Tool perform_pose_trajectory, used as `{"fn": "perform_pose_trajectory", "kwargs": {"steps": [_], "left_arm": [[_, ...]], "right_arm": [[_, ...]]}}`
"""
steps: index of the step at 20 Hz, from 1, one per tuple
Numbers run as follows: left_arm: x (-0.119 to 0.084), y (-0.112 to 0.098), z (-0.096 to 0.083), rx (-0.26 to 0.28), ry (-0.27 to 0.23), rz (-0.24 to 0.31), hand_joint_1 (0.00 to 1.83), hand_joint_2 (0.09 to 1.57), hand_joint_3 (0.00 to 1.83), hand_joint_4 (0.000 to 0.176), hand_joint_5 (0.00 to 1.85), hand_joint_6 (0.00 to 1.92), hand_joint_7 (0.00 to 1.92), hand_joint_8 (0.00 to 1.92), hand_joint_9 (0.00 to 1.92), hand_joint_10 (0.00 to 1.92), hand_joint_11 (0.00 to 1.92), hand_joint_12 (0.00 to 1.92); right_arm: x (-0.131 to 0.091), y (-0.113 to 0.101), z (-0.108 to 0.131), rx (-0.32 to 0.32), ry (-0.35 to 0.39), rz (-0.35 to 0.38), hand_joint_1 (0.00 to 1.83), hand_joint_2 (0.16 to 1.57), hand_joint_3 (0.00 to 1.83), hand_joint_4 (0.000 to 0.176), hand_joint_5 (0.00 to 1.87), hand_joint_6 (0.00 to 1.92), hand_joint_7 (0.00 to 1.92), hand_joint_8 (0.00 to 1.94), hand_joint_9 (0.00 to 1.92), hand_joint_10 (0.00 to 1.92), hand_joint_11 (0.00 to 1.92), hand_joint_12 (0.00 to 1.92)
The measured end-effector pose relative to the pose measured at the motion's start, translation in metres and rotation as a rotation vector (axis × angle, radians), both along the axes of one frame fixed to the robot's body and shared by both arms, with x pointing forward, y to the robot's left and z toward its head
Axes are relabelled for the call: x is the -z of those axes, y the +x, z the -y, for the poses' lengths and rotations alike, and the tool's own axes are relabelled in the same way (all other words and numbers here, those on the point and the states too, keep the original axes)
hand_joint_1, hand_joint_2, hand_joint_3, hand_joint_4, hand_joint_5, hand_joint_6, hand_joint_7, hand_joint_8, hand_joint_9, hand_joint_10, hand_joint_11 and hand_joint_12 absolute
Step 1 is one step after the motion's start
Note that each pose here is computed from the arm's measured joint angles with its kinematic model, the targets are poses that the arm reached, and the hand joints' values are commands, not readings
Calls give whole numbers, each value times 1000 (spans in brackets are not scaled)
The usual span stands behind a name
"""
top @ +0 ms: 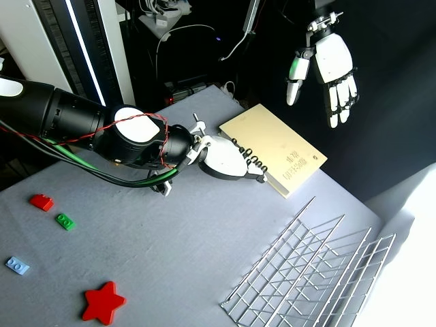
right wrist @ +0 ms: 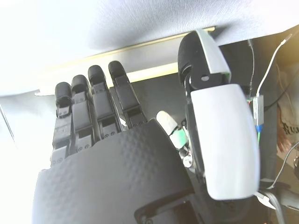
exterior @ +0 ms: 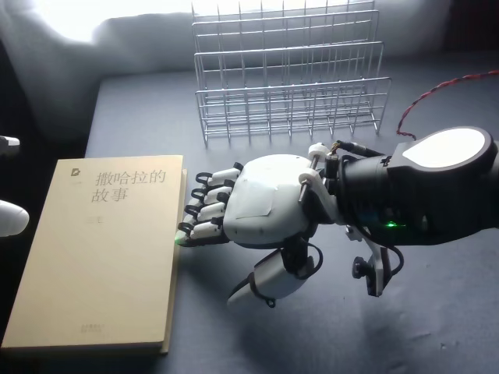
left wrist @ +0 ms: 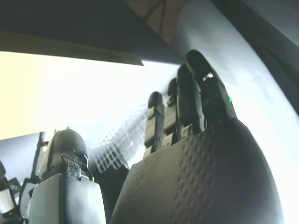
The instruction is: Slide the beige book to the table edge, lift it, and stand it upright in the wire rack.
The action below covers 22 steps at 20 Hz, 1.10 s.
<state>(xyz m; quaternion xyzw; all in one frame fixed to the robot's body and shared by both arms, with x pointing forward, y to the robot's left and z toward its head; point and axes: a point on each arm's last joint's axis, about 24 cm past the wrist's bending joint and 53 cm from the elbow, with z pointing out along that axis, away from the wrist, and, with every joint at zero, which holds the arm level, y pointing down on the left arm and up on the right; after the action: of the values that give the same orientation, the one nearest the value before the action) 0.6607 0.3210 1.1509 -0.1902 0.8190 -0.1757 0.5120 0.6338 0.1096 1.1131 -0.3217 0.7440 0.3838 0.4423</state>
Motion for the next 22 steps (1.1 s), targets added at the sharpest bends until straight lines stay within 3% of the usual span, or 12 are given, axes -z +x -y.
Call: {"fn": "perform_pose_trajectory", "kwargs": {"steps": [2, 6, 8, 10, 17, 20, 22], "left_arm": [[0, 0, 0, 0, -1, 0, 325, 1107, 1, 59, 119, 6, 107, 4, 118, 3, 0, 795], [0, 0, 0, 1, -1, -1, 339, 1107, 1, 64, 138, 8, 104, 1, 128, 5, 0, 812], [0, 0, 0, 2, -1, -1, 352, 1100, 0, 64, 152, 6, 126, 8, 142, 10, 0, 806], [0, 0, 0, 2, -1, -1, 333, 1105, 0, 67, 140, 1, 120, 3, 136, 5, 0, 794], [0, 0, 0, 2, -1, -1, 335, 1107, 0, 69, 140, 2, 91, 0, 134, 1, 0, 795], [0, 1, -1, 0, -1, 0, 358, 1100, 0, 70, 155, 4, 95, 2, 131, 1, 0, 811], [-1, 1, -3, -8, 3, 3, 344, 1097, 0, 69, 156, 1, 105, 2, 151, 7, 0, 856]], "right_arm": [[-1, -1, -4, 0, 3, -1, 113, 1168, 0, 0, 127, 2, 168, 0, 130, 4, 0, 359], [-4, -1, -10, 9, 16, -13, 109, 1169, 0, 0, 117, 0, 157, 0, 111, 1, 0, 288], [-3, -3, -14, 7, 17, -15, 121, 1164, 0, 0, 127, 2, 164, 1, 134, 5, 0, 392], [-3, -4, -16, 3, 18, -16, 125, 1163, 0, 0, 126, 1, 165, 1, 131, 2, 0, 363], [-3, -3, -16, 6, 18, -16, 159, 1156, 0, 0, 139, 3, 161, 2, 118, 2, 0, 288], [-3, -3, -15, 7, 17, -15, 164, 1154, 0, 0, 145, 5, 167, 4, 122, 2, 0, 379], [-4, -2, -11, 7, 17, -14, 134, 1157, 0, 1, 129, 1, 161, 1, 114, 0, 0, 336]]}}
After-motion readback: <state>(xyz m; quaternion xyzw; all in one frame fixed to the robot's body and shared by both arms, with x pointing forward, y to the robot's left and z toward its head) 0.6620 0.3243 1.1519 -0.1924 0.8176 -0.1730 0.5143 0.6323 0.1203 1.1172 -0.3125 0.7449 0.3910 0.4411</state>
